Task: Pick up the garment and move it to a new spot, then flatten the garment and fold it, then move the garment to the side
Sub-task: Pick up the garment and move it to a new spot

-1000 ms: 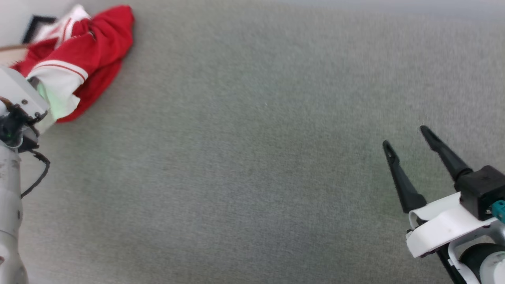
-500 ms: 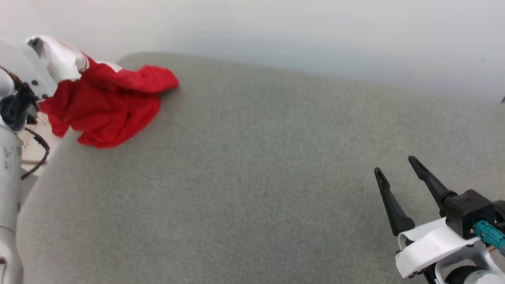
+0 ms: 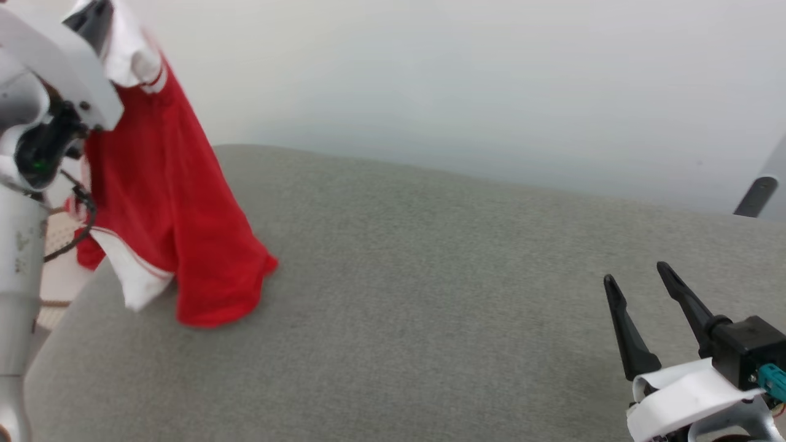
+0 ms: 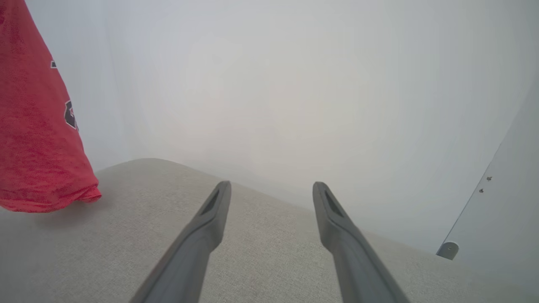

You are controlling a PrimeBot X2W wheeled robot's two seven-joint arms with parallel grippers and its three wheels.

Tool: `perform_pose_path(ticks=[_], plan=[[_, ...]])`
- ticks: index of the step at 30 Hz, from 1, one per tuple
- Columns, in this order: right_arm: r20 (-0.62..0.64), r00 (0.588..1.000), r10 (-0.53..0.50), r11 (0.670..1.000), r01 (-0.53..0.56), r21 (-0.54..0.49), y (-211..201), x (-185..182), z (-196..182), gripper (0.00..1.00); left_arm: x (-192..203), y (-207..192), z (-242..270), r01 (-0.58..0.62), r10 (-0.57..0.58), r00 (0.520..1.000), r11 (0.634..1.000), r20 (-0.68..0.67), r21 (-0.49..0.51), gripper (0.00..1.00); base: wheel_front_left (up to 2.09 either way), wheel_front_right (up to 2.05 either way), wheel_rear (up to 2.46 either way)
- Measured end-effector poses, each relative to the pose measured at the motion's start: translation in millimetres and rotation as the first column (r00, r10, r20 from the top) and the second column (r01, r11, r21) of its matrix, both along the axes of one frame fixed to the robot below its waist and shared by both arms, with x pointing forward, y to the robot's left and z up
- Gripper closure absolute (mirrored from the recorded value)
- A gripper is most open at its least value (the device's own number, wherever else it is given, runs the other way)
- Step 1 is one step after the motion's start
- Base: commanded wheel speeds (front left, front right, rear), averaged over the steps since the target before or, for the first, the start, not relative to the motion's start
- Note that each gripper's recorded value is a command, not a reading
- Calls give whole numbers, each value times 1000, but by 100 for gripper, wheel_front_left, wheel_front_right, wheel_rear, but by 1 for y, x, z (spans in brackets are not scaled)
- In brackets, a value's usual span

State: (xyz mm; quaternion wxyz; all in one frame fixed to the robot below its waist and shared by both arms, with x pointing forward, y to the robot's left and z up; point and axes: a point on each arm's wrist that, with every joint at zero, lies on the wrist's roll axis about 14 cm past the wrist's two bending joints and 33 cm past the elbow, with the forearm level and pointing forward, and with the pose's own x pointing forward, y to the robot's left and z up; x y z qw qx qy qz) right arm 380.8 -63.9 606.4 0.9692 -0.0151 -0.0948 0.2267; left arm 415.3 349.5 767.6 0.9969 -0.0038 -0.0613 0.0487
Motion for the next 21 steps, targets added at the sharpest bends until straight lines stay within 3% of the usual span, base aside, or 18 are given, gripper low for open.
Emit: perform_pose_path(ticks=[11,21], plan=[[20,987,-158,987,157,14,-51,-10,3,0,2,-96,42,220,-228,970,971,80,94,100,0,0,0],[37,926,-376,927,376,4,-124,-28,4,0,6,-183,49,408,-422,903,902,86,143,100,0,0,0]])
